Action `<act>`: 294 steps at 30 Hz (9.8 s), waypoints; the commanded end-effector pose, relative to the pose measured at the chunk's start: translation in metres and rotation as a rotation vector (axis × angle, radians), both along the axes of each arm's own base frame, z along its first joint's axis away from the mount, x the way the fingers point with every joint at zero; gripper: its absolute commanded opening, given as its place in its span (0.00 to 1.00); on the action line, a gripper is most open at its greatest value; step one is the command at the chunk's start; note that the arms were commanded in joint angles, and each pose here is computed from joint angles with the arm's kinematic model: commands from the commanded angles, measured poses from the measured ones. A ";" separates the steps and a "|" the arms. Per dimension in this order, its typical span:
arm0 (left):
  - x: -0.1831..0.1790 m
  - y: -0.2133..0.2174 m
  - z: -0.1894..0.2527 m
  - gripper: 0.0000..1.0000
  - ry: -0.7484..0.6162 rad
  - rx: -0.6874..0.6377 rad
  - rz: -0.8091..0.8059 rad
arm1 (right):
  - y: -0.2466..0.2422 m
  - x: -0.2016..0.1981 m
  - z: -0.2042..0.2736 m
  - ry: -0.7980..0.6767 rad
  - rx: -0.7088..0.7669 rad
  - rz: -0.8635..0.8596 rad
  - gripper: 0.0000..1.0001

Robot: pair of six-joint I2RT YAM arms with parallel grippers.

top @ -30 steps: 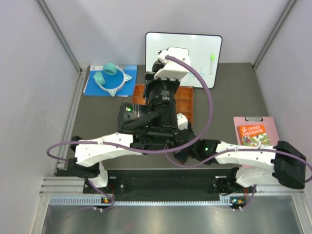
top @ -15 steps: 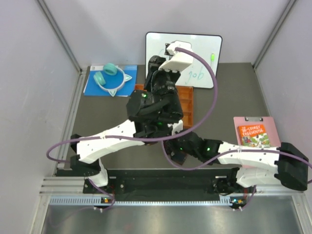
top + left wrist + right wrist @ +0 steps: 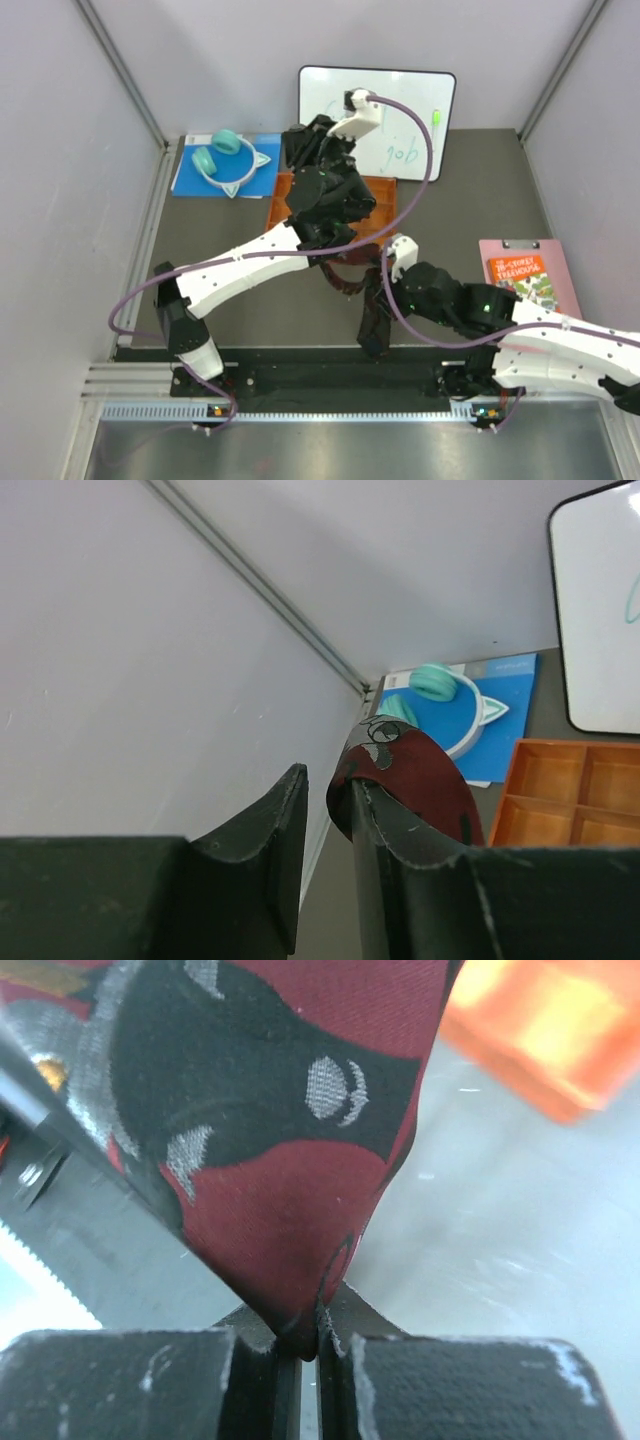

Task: Roll the ties
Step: Flatten out the tie at the center of the board.

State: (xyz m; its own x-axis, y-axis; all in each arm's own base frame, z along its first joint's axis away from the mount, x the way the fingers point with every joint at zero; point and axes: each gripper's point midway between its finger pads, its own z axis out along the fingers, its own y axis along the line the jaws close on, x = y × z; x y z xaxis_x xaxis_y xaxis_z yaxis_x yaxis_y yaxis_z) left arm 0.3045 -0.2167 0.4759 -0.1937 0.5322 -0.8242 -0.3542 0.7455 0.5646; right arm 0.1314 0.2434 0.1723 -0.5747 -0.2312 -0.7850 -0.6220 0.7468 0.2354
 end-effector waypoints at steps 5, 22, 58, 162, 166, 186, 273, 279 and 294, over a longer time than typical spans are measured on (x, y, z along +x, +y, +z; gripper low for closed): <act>-0.012 0.058 0.039 0.29 -0.033 -0.300 0.129 | -0.048 0.026 -0.003 -0.015 -0.027 -0.334 0.00; -0.016 0.080 0.131 0.68 -0.300 -0.523 -0.100 | -0.084 0.049 -0.039 0.124 0.077 -0.508 0.00; -0.029 0.106 0.033 0.00 0.027 -0.174 0.228 | 0.036 -0.050 -0.080 0.774 -0.008 0.273 0.00; 0.065 0.257 -0.374 0.81 0.842 -0.999 0.468 | 0.039 -0.054 -0.103 0.933 -0.056 0.297 0.00; 0.054 0.253 -0.364 0.71 0.658 -1.133 0.342 | 0.038 -0.053 -0.103 0.926 -0.057 0.286 0.00; 0.050 0.257 -0.395 0.48 0.468 -1.399 0.304 | 0.041 -0.045 -0.109 0.904 -0.071 0.249 0.00; -0.009 0.352 -0.392 0.00 0.544 -1.096 0.727 | 0.052 0.026 -0.082 0.904 -0.048 0.183 0.63; -0.022 0.339 -0.403 0.00 0.622 -1.111 0.688 | 0.008 0.036 -0.078 0.723 -0.116 -0.055 0.65; -0.038 0.318 -0.396 0.00 0.620 -1.142 0.609 | -0.046 -0.026 -0.118 0.662 -0.180 -0.363 0.72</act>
State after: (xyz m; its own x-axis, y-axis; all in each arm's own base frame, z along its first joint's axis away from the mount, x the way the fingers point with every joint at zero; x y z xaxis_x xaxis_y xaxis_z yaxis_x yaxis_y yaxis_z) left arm 0.2641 0.1034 0.0739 -0.6217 -0.6639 -0.4157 -0.7184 0.6947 -0.0351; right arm 0.1091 0.1962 0.0655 -0.9724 -0.1012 -0.2104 -0.1732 0.9170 0.3594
